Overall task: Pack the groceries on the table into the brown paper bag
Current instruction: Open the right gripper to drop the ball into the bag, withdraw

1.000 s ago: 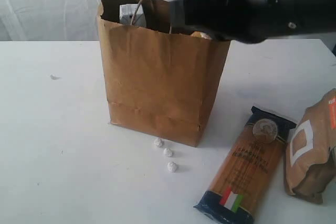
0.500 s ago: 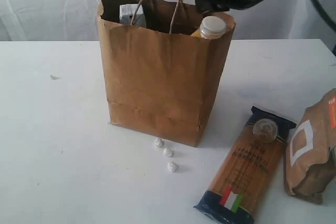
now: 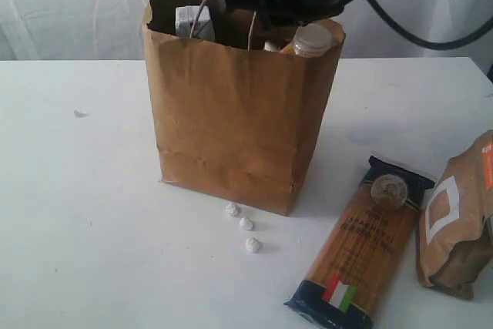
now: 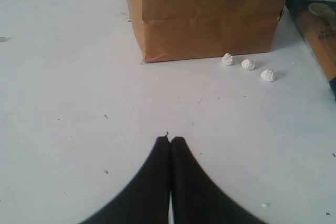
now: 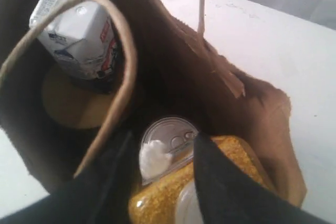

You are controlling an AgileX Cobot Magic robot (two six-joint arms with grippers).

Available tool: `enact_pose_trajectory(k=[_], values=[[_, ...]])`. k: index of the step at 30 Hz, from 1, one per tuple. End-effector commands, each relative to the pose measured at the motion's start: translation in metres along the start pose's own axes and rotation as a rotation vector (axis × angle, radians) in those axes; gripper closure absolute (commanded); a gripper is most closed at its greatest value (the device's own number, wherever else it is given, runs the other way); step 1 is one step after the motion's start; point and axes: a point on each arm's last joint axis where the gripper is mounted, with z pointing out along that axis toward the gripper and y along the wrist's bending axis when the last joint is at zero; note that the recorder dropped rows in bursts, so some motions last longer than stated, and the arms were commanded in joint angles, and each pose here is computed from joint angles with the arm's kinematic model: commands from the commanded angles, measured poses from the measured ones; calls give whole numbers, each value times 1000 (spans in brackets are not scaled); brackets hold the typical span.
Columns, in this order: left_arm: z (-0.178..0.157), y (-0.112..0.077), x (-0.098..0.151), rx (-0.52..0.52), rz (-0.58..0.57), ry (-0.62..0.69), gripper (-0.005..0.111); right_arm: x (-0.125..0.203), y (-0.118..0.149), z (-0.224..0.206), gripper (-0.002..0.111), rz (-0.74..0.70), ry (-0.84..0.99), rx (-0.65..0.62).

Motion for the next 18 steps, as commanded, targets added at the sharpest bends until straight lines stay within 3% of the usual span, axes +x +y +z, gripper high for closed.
enact_pose_trajectory(k=[1,11,18], values=[[0,0,1,2,-7,-2,107,-5,-7,-9,51,-24,-25,29],[0,0,1,2,-7,-2,107,-4,-15,-58,51,-5,-53,35],[0,0,1,2,-7,-2,107,34,-26,-124,51,-7,-66,-44]])
